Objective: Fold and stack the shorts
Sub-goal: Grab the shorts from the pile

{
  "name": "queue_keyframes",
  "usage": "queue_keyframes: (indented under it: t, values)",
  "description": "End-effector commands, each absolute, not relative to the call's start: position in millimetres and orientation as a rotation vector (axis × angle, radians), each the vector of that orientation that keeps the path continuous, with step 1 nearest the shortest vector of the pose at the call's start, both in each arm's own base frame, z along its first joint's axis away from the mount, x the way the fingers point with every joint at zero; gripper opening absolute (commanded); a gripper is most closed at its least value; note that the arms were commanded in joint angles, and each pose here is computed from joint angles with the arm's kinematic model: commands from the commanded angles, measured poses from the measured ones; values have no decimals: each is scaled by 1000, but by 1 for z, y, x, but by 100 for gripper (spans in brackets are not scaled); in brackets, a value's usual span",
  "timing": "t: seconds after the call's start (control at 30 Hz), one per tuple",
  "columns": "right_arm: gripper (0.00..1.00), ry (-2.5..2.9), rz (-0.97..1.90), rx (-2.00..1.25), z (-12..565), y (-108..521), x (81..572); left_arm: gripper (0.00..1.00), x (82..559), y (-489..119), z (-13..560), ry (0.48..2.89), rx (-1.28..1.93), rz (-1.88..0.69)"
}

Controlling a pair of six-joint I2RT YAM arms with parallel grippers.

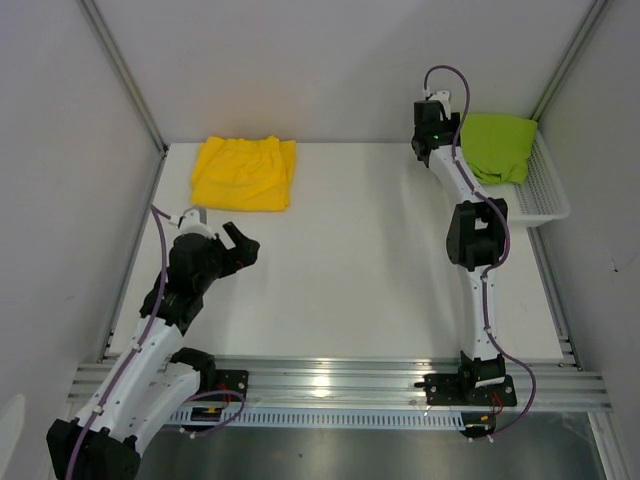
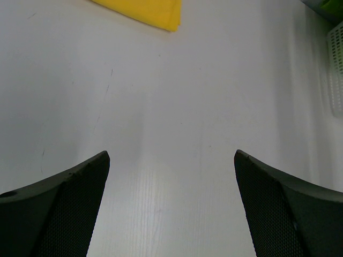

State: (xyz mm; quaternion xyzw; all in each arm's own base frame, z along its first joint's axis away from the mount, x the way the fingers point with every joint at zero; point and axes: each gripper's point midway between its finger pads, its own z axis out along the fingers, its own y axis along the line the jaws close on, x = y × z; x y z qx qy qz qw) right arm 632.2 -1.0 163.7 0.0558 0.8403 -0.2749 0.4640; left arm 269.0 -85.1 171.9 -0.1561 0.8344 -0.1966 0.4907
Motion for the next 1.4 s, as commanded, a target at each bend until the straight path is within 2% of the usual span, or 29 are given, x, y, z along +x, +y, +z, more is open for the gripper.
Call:
queue_keyframes:
  t: [0.0, 0.17, 0.2, 0.23, 0.37, 0.47, 0.5, 0.57, 0.6, 0.67, 0.7, 0.73, 0.97, 1.1, 1.2, 1.37]
  values:
    - [59, 2012, -769, 159, 172, -16, 636, 99, 274, -87, 173, 2007, -359, -488]
    - [63, 2020, -787, 142, 169, -18, 638, 99, 276, -89, 173, 2012, -359, -492]
    - [66, 2033, -778, 130, 167, -16, 638, 99, 276, -89, 173, 2011, -358, -493]
    - [78, 2047, -757, 128, 164, -15, 638, 99, 276, -89, 172, 2015, -361, -492]
    - [82, 2090, -684, 100, 152, -6, 638, 99, 277, -89, 172, 2010, -360, -497]
    - [75, 2101, -692, 99, 142, -8, 639, 99, 276, -89, 172, 2013, -357, -495]
    - [64, 2096, -708, 111, 144, -11, 639, 99, 276, -88, 171, 2017, -361, -490]
    - [49, 2081, -729, 129, 146, -15, 640, 99, 275, -88, 170, 2018, -360, -486]
    - [37, 2069, -749, 143, 149, -18, 639, 99, 275, -88, 170, 2016, -360, -487]
    - [22, 2031, -763, 167, 162, -21, 639, 99, 275, -88, 170, 2016, -358, -486]
    - [8, 2013, -774, 181, 169, -23, 638, 99, 276, -88, 170, 2015, -357, -488]
    - [2, 2002, -776, 186, 173, -24, 637, 99, 276, -88, 169, 2017, -357, -487]
    - [0, 1859, -800, 263, 240, -37, 635, 99, 277, -90, 173, 2010, -354, -500]
    - [0, 1758, -727, 275, 309, -39, 628, 99, 276, -91, 175, 2007, -348, -506]
    - [0, 1670, -650, 249, 370, -27, 611, 99, 276, -91, 175, 2006, -346, -510]
    - [0, 1405, -470, 291, 517, -24, 544, 99, 275, -93, 177, 2003, -336, -519]
